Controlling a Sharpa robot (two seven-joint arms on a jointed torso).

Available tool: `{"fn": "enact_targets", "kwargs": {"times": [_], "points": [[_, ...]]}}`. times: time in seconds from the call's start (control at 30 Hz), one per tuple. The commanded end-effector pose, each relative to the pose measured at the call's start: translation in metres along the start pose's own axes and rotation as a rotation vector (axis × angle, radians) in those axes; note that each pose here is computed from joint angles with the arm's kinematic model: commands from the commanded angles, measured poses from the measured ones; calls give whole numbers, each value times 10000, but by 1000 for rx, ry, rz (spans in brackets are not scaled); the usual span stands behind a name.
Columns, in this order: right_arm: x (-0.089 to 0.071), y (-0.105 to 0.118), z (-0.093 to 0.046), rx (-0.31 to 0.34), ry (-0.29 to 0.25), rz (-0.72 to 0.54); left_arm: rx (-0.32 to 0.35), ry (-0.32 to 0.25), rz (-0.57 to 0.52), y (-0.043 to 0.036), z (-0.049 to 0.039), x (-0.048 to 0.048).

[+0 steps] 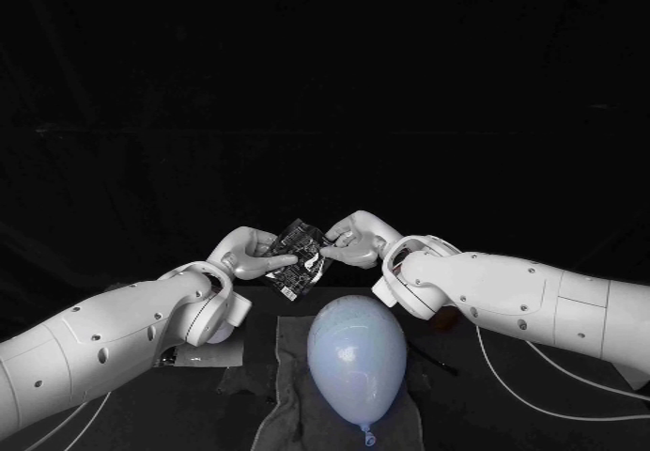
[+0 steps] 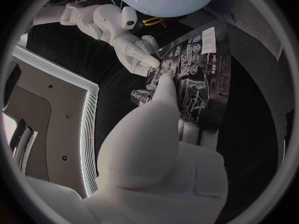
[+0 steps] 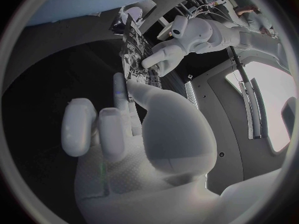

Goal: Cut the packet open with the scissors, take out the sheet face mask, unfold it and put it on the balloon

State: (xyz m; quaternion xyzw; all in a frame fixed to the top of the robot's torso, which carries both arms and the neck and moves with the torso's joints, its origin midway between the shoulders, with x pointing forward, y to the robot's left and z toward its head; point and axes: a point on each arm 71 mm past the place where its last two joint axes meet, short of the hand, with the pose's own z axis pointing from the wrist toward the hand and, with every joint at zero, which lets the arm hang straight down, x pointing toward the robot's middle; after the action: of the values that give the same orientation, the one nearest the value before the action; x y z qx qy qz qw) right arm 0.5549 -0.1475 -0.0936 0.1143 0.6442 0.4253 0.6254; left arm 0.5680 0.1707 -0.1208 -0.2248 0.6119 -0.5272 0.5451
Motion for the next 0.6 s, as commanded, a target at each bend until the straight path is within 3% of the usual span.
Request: {"fn": "enact_targets", "kwargs": {"times": [0.03,0.6], "points": [[16,-8,-10,1,20,-18,18,-35,-25,-32,6,-31],[4,-4,-25,-5,5,-18,12,-20,-35,-35,8,-6]]}}
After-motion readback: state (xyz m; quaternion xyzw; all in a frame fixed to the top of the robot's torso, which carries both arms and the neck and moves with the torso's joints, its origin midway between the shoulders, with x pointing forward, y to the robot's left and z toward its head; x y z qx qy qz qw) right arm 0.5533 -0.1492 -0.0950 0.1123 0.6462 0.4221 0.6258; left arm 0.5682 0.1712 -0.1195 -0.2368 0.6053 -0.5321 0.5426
